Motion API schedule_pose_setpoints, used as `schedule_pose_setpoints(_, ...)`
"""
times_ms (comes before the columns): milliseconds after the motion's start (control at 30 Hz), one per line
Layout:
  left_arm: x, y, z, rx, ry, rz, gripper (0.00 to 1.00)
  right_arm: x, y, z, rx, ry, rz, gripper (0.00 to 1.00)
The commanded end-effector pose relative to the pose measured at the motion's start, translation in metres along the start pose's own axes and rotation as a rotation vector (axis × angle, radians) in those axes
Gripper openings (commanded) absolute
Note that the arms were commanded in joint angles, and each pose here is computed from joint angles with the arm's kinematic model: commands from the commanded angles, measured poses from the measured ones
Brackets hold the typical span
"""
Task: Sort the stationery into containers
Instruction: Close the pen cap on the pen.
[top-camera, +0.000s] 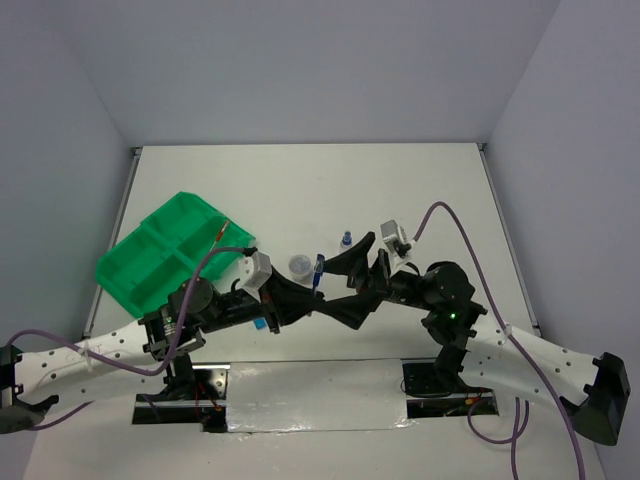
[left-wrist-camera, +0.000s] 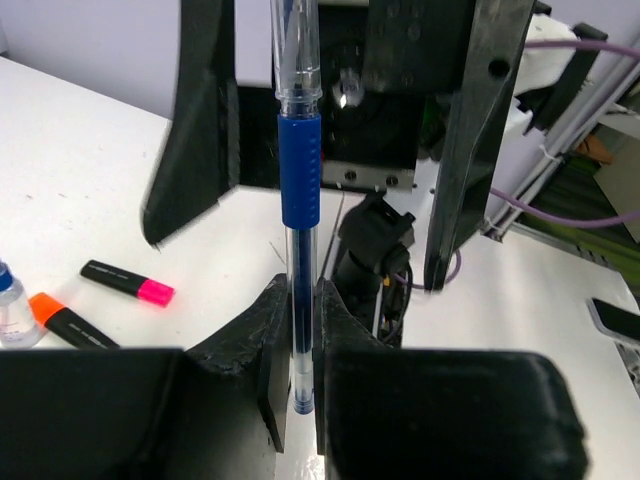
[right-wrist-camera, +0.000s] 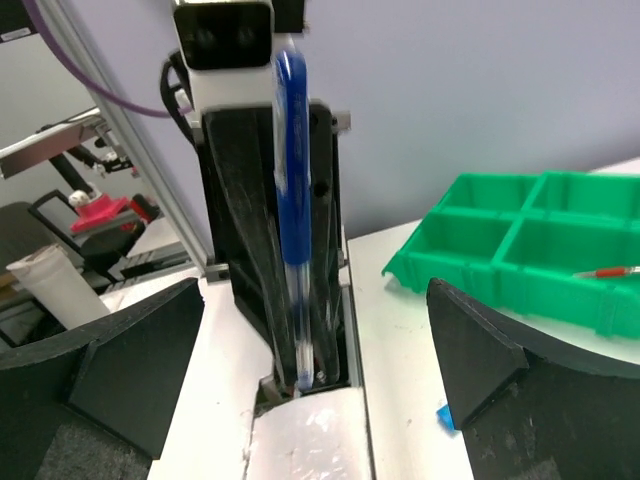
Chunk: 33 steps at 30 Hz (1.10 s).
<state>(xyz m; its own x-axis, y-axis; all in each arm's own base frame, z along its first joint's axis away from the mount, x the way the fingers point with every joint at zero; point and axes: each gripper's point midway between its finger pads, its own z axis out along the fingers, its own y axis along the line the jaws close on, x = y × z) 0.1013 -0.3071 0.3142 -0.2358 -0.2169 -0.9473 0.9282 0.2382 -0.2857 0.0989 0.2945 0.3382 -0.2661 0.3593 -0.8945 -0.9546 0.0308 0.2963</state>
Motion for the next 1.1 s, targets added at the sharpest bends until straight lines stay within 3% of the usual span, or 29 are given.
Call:
schedule_pose_setpoints(0, -0.004, -0.014, 0.003, 0.083, -0.010, 0.030, 0.00, -0.037, 0.015, 0.006, -0.041, -0.044, -0.111, 1.00)
schedule_pose_setpoints(333, 0.009, -0.014, 0.004, 0.094, 0.027, 0.021, 0.00, -0.060, 0.015, 0.020, -0.065, -0.009, -0.137, 0.98)
schedule_pose_setpoints(533, 0.009, -0.010, 0.002, 0.075, 0.031, 0.029, 0.00, -0.060, 0.019, 0.021, -0.093, -0.008, -0.137, 0.80)
schedule_pose_setpoints(667, 0.010, -0.009, 0.003, 0.070, 0.036, 0.031, 0.00, -0.058, 0.021, 0.021, -0.105, -0.006, -0.138, 0.55)
schedule_pose_setpoints(833, 0.014, -0.009, 0.004, 0.074, 0.050, 0.031, 0.00, -0.061, 0.020, 0.021, -0.098, -0.008, -0.140, 0.55)
schedule_pose_setpoints(900, 0.013, -0.008, 0.004, 0.070, 0.049, 0.033, 0.00, -0.062, 0.021, 0.022, -0.099, -0.007, -0.140, 0.41)
schedule_pose_setpoints(1067, 0.013, -0.008, 0.003, 0.068, 0.049, 0.034, 0.00, -0.060, 0.019, 0.023, -0.100, -0.002, -0.137, 0.21)
